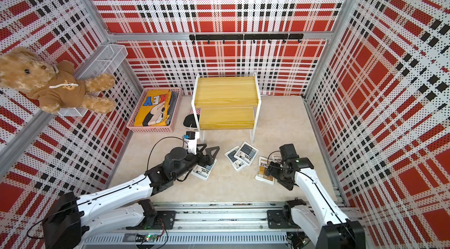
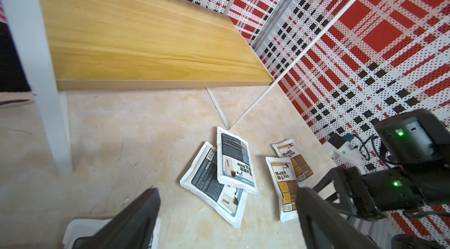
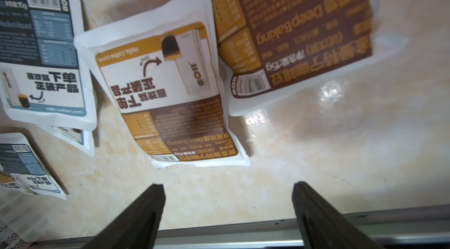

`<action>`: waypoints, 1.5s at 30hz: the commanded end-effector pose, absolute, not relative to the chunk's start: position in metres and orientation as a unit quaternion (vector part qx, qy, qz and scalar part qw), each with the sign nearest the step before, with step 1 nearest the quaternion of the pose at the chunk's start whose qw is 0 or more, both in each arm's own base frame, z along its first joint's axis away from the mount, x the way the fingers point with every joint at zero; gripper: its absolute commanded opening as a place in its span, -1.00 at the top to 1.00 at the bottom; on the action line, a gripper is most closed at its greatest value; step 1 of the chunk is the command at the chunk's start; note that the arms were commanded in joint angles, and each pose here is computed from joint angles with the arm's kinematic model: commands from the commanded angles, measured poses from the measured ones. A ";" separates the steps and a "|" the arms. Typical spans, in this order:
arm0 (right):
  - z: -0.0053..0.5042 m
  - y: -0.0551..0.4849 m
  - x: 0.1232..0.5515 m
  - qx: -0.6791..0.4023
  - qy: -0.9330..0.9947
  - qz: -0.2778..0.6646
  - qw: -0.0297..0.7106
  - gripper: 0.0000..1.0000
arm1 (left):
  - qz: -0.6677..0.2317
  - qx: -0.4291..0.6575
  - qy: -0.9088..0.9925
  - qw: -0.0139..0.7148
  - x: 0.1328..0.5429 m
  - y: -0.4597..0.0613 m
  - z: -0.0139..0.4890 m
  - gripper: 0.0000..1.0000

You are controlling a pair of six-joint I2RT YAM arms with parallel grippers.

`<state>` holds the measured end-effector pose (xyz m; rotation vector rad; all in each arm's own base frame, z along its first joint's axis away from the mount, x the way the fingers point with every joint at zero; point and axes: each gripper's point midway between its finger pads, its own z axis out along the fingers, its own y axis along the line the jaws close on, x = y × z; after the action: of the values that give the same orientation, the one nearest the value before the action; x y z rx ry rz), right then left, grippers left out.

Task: Place the bagged coffee beans on the shelf by color
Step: Pick up the bagged coffee beans at the center of the board.

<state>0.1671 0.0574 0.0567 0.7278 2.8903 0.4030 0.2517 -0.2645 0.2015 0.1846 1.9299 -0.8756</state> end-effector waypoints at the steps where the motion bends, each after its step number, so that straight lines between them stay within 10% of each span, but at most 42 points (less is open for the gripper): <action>1: 0.059 0.072 0.182 0.224 0.957 0.161 0.085 -0.74 | -0.368 0.065 0.780 0.502 0.249 -0.267 0.212 -0.88; 9: 0.053 0.083 0.201 0.181 0.971 0.126 0.092 -1.00 | -0.374 0.032 0.778 0.503 0.247 -0.260 0.205 -0.88; 45: 0.045 0.079 0.211 0.118 0.988 0.007 0.095 -0.99 | -0.376 0.027 0.788 0.486 0.246 -0.268 0.194 -0.88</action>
<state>0.2107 0.0814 0.0359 0.3684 2.9451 0.0436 0.2477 -0.2607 0.1883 0.0552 1.9346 -0.8747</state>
